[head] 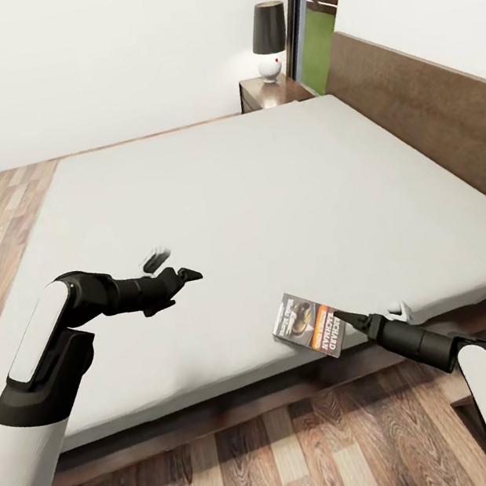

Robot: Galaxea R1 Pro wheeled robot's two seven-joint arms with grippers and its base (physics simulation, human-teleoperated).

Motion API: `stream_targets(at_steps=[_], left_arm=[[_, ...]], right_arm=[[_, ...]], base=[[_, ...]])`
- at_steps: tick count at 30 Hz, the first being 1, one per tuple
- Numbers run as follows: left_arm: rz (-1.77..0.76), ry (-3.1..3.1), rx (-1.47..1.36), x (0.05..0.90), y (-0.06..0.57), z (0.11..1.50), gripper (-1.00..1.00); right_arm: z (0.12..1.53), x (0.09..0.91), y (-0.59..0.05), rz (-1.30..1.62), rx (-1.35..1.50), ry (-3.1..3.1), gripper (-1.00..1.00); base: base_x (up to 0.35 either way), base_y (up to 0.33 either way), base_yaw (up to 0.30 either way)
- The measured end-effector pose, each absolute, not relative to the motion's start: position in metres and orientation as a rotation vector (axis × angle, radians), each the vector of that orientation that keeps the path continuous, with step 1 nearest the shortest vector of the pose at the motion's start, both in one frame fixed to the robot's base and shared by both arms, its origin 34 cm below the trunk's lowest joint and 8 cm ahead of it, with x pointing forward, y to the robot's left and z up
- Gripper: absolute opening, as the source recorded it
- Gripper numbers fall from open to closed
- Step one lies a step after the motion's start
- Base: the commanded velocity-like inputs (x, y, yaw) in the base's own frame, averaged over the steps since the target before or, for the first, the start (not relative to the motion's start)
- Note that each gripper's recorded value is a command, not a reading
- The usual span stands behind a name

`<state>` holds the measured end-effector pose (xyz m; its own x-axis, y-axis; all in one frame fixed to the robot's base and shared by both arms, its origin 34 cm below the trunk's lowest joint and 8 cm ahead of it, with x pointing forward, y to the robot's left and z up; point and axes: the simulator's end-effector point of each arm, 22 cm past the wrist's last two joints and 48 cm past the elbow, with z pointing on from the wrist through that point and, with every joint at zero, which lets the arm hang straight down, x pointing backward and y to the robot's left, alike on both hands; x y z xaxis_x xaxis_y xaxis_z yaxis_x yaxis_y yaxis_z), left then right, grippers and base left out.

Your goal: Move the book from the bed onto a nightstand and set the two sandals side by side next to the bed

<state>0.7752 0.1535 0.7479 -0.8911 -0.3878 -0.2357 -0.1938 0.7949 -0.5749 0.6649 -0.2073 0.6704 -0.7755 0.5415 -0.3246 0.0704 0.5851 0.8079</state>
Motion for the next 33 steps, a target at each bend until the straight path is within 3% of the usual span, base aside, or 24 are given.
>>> stream_targets(at_steps=[19, 33], left_arm=[[-0.79, 2.623, -0.43, 0.772, 0.155, 0.763, 1.0], [-0.797, 2.674, -0.456, 0.743, 0.154, 0.743, 1.0]], right_arm=[[0.685, 0.667, -0.204, 1.139, 0.484, 2.231, 1.0], [0.64, 0.641, -0.217, 1.148, 0.694, 2.283, 1.0]], base=[[-0.002, 0.0, 0.0], [0.0, 0.0, 0.0]])
